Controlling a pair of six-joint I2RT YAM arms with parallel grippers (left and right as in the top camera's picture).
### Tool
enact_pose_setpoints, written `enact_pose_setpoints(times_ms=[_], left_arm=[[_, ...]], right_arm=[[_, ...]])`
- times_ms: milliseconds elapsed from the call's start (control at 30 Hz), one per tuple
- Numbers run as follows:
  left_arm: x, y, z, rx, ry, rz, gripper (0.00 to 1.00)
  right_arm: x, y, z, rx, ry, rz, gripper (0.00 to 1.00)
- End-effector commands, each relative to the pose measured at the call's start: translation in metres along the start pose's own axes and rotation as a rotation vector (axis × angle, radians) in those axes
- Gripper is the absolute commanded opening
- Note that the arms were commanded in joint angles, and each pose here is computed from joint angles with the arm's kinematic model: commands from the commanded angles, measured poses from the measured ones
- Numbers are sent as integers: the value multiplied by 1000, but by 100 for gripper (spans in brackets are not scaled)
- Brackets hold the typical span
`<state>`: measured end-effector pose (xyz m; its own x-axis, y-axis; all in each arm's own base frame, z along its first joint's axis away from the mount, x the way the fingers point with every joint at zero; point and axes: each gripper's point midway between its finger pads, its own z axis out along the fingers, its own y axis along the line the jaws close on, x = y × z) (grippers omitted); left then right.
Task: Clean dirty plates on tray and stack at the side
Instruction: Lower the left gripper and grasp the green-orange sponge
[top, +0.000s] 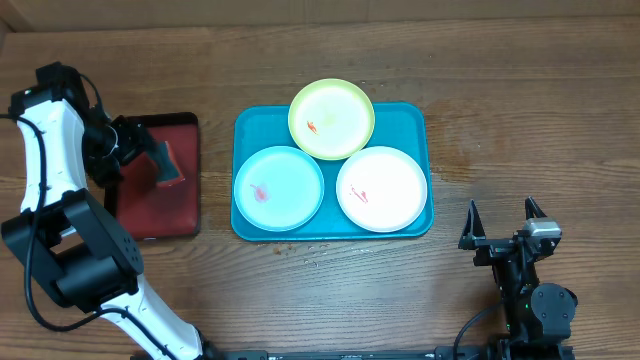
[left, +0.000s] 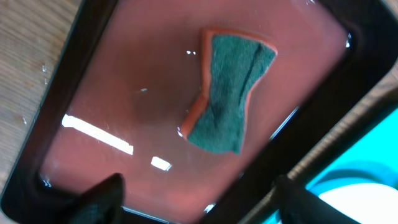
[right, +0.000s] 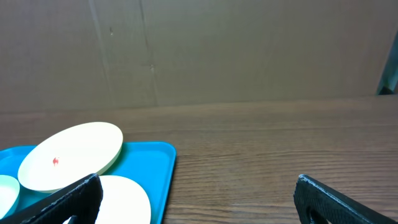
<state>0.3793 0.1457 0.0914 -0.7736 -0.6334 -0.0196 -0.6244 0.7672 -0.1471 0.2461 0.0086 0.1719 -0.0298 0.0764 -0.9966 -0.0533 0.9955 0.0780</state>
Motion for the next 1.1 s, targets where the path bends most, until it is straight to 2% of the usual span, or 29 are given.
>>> enact_pose_setpoints(times_ms=[0,167,267,400,667,700,800,833,933,967,1033,1067], left_arm=[[-5,-2,11,-23,9,106,69],[6,-7,39,-40,95,160,75],[13,-12,59,-52,145,177,72],[19,-16,81,-67,190,231,72],[11,-6,95,-156,170,253,68],[11,-7,95,-156,169,253,63],[10,-7,95,-156,166,253,17],[10,-7,95,-155,164,253,4],[9,-7,95,-154,162,253,5],[9,-7,95,-154,159,254,20],[6,-8,96,-152,150,255,100],[4,-9,96,-150,141,256,100]], right_arm=[[2,0,0,-4,-3,-4,100],[2,0,0,-4,-3,-4,100],[2,0,0,-4,-3,-4,100],[2,0,0,-4,-3,-4,100],[2,0,0,-4,-3,-4,100],[2,1,0,-5,-3,-4,100],[2,0,0,-4,-3,-4,100],[2,0,0,-4,-3,-4,100],[2,0,0,-4,-3,-4,100],[2,0,0,-4,-3,-4,100],[2,0,0,-4,-3,-4,100],[2,0,0,-4,-3,-4,100]])
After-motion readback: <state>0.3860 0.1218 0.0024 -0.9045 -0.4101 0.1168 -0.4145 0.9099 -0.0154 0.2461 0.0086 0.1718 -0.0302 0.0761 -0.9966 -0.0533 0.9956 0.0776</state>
